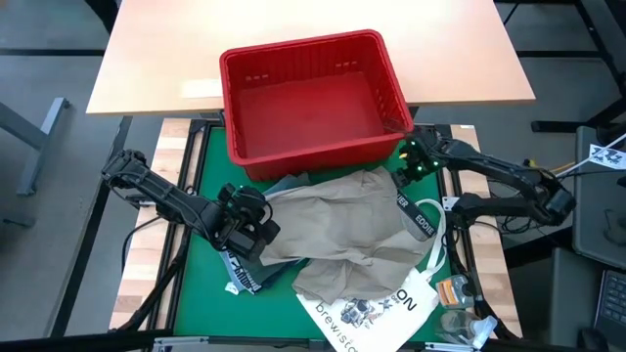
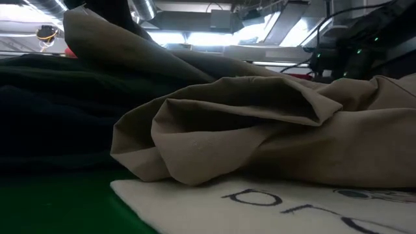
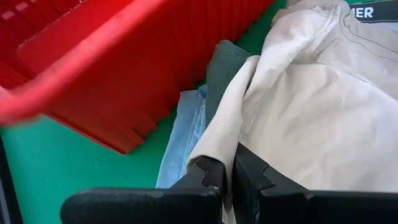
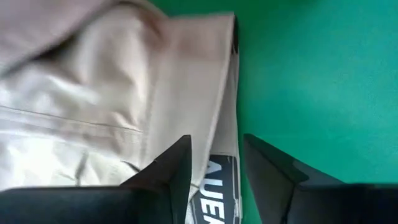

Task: Fold Laundry from Bin
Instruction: Fold the light brown shorts

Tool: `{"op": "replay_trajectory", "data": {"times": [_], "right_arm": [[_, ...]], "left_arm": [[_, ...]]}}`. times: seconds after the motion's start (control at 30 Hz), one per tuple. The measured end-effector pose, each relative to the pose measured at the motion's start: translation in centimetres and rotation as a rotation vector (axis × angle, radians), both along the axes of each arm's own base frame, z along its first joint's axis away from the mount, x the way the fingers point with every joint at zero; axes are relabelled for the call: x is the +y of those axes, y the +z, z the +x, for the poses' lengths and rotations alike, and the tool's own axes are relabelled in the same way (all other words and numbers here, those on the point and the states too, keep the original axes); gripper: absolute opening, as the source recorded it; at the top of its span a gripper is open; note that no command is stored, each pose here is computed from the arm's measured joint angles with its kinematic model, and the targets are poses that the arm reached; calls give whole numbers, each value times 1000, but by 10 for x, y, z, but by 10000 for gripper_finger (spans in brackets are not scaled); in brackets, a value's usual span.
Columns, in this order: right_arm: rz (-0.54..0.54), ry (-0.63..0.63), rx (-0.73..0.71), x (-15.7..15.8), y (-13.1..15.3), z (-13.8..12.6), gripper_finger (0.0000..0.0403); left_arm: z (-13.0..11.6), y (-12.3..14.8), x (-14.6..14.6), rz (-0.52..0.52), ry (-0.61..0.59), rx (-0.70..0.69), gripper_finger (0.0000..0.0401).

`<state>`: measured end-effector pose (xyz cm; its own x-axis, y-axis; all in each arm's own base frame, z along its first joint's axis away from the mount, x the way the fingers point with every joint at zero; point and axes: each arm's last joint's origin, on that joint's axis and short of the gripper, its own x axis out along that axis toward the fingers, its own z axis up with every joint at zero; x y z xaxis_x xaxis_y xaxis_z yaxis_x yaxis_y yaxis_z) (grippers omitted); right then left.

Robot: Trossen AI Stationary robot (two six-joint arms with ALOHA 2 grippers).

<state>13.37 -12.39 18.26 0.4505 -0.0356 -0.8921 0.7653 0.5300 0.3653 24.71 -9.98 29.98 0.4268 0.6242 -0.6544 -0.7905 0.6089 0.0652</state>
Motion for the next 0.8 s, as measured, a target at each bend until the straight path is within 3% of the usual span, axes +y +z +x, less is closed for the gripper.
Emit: {"op": "replay_trajectory", "data": {"times": [0.2,0.4,0.57,0.8], "right_arm": [[-28,-5,-1,13,14,-13,143],[42,4,11,26,-16,-24,143],[10,-40,-133,22,-31,-19,143],[-11,-22,-202,19,-29,-14,143]], "left_arm": [[1,0,-1,-7,0,-13,6],[2,0,-1,-10,0,-18,6],[2,0,-1,-14,0,-27,6],[3,0,-1,-16,0,-30,6]]}}
